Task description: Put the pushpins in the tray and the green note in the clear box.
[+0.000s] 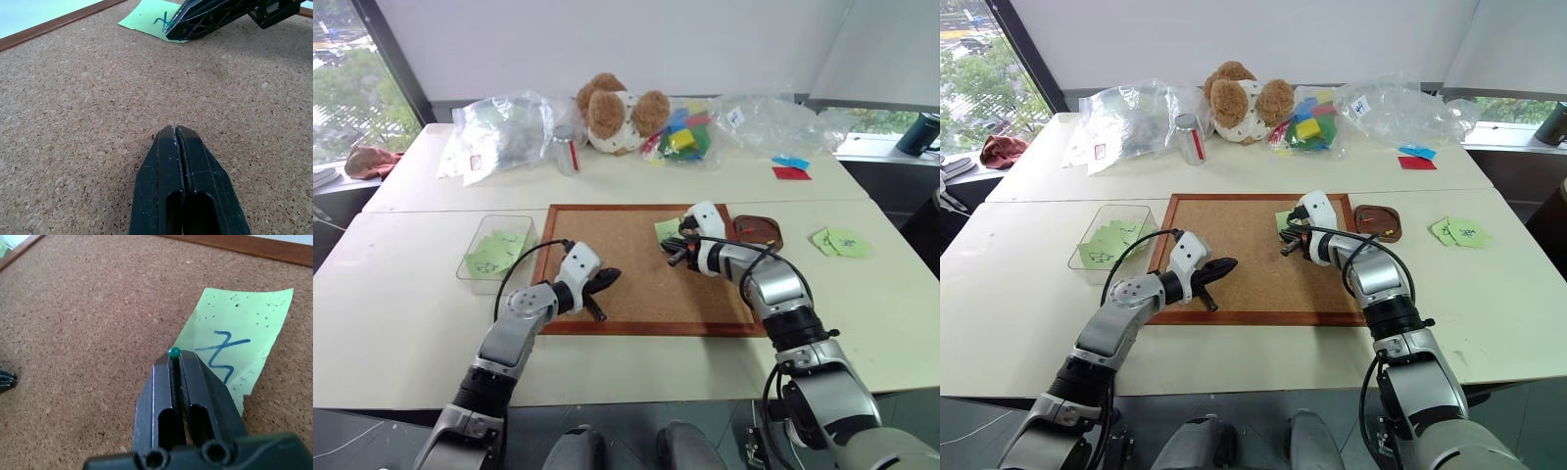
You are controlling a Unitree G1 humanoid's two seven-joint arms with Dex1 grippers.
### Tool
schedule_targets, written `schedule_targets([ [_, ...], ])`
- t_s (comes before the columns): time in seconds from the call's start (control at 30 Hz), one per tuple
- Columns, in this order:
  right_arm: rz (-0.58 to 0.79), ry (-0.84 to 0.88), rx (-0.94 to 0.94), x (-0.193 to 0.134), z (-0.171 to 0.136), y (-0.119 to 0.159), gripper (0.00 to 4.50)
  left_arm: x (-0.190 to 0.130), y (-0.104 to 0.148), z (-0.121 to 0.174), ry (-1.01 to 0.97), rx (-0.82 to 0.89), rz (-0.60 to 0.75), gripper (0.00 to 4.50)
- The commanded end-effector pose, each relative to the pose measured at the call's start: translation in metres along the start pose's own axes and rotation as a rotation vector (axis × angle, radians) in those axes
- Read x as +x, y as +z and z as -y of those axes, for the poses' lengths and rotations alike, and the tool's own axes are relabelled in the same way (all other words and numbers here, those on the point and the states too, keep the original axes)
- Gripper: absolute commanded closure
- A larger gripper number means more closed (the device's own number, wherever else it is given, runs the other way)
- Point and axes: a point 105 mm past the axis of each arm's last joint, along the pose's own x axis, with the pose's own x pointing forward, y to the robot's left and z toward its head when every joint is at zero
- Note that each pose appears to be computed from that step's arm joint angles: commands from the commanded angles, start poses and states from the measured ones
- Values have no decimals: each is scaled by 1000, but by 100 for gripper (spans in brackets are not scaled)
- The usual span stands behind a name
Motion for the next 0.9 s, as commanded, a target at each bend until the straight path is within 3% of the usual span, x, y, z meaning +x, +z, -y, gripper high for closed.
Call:
schedule_targets([
  [0.03, 90, 1, -33, -6, 0, 32, 446, -2, -21, 7, -20, -35, -75, 450],
  [0.53, 174, -43, -64, -41, 7, 70, 446, 0, -27, 12, -33, -55, -90, 450],
  [0.73, 168, 0, -119, -58, -12, 72, 446, 4, 11, 4, -21, -199, 60, 450],
  [0.83, 162, 42, -156, -71, -27, 73, 450, -2, 47, -3, -52, -340, 185, 369],
  [0.9, 157, 56, -170, -76, -33, 74, 450, -7, 61, -6, -73, -395, 229, 276],
])
